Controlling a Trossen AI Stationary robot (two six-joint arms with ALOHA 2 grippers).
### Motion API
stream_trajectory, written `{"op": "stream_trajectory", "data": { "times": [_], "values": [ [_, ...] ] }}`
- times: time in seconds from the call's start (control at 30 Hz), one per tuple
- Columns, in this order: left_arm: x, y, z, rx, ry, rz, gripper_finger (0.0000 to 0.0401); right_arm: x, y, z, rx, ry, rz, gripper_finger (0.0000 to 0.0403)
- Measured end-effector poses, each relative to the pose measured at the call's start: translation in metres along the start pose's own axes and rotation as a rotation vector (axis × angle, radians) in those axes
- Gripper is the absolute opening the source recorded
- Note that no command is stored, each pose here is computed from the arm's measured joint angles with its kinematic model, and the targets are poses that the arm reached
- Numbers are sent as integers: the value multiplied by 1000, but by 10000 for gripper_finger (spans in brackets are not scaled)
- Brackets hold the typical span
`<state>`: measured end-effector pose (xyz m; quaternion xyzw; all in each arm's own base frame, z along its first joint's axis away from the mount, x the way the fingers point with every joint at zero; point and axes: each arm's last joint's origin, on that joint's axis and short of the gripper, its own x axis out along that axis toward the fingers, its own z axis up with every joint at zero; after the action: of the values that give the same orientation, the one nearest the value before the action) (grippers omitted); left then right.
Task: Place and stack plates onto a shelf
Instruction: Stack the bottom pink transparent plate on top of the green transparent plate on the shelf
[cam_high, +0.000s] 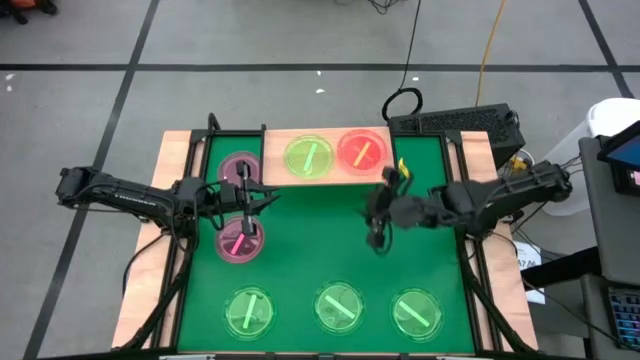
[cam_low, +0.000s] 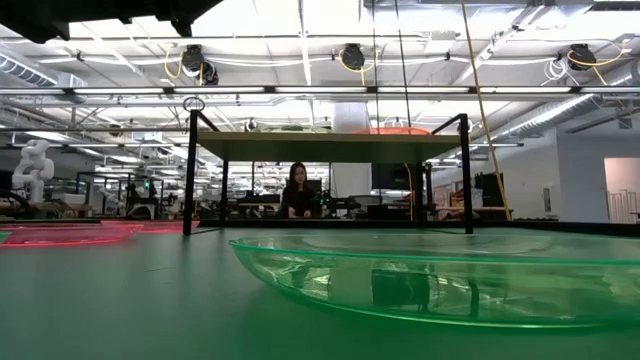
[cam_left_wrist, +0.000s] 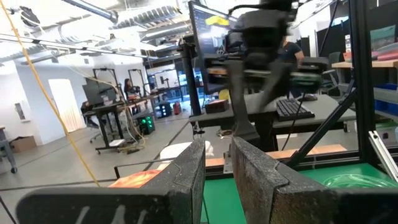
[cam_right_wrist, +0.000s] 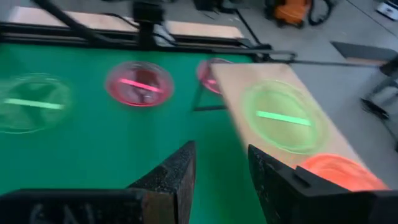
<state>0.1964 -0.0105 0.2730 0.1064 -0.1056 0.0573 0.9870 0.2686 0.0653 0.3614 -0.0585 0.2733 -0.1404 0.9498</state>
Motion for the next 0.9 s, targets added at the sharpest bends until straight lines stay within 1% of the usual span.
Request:
{"op": "stream_trajectory", "data": {
  "times": [0.13,0.23,0.37,0.47,0.7,0.9],
  "values": [
    [0,0,0,0,1,0,86,6,24,-18,-19,-37,61,128],
    [0,0,0,-7,2,0,86,17,37,-35,-17,-112,64,128],
    [0,0,-1,-42,7,-1,86,32,48,-62,1,-192,90,128],
    [0,-1,-3,-34,29,-6,86,37,51,-75,47,-250,106,128],
    [0,-1,-6,-5,60,-4,86,38,58,-93,87,-333,142,128],
    [0,-1,-6,-6,67,-5,86,37,59,-96,99,-346,150,128]
  ]
}}
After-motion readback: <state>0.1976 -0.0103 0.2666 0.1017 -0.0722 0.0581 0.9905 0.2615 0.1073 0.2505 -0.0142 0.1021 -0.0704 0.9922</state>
